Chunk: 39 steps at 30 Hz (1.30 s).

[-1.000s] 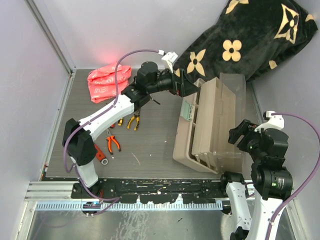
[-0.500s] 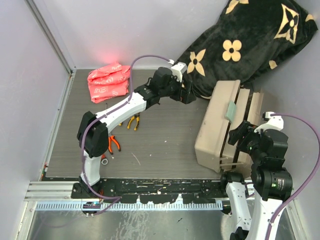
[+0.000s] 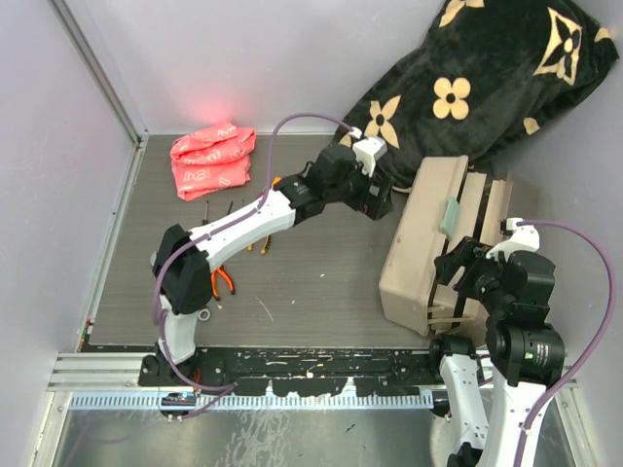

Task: Pack the tool kit

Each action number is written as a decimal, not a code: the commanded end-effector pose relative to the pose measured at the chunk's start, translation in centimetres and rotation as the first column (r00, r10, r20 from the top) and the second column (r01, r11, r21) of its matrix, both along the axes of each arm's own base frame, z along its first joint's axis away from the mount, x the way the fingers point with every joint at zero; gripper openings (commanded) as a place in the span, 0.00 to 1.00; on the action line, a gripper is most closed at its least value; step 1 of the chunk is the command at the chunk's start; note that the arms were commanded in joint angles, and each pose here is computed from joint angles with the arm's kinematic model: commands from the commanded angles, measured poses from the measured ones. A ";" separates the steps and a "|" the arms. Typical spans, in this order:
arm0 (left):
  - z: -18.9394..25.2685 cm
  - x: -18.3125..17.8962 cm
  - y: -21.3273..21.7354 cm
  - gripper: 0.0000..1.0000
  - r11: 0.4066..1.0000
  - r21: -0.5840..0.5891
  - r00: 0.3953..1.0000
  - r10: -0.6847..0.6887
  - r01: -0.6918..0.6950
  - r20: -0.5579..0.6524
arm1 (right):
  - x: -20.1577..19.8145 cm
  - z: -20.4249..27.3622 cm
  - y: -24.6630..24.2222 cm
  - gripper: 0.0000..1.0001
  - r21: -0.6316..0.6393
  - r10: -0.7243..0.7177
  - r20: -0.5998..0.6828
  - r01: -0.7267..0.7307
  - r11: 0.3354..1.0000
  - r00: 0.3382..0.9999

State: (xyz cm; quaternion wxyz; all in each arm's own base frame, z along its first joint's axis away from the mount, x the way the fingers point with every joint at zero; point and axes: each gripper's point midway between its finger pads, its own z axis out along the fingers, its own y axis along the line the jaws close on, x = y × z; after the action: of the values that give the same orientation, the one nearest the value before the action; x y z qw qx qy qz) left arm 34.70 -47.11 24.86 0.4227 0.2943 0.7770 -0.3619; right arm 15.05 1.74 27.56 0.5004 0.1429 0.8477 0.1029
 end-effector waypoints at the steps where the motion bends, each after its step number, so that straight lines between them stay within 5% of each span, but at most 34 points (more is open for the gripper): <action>1: 4.4 -5.7 0.4 1.00 0.998 0.051 0.982 -0.036 0.027 0.185 | 0.5 2.8 0.4 0.75 0.012 0.009 0.108 -0.010 1.000 0.994; 12: 6.1 -12.8 -0.8 1.00 0.996 0.070 0.964 -0.064 0.047 0.260 | -0.8 6.5 -2.9 0.82 -0.020 -0.198 0.199 0.206 0.978 0.960; 39: 2.2 -16.4 -9.0 0.99 0.991 0.123 0.982 -0.074 0.053 0.174 | -3.4 7.1 -3.8 0.83 -0.009 -0.276 0.235 0.286 0.958 0.932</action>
State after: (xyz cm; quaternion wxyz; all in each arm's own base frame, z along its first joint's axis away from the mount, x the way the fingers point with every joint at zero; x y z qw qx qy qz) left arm 18.36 -55.42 25.02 0.4390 0.3978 0.7509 -0.2919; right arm 12.23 -1.76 33.61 0.5899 0.2324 0.7727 0.0321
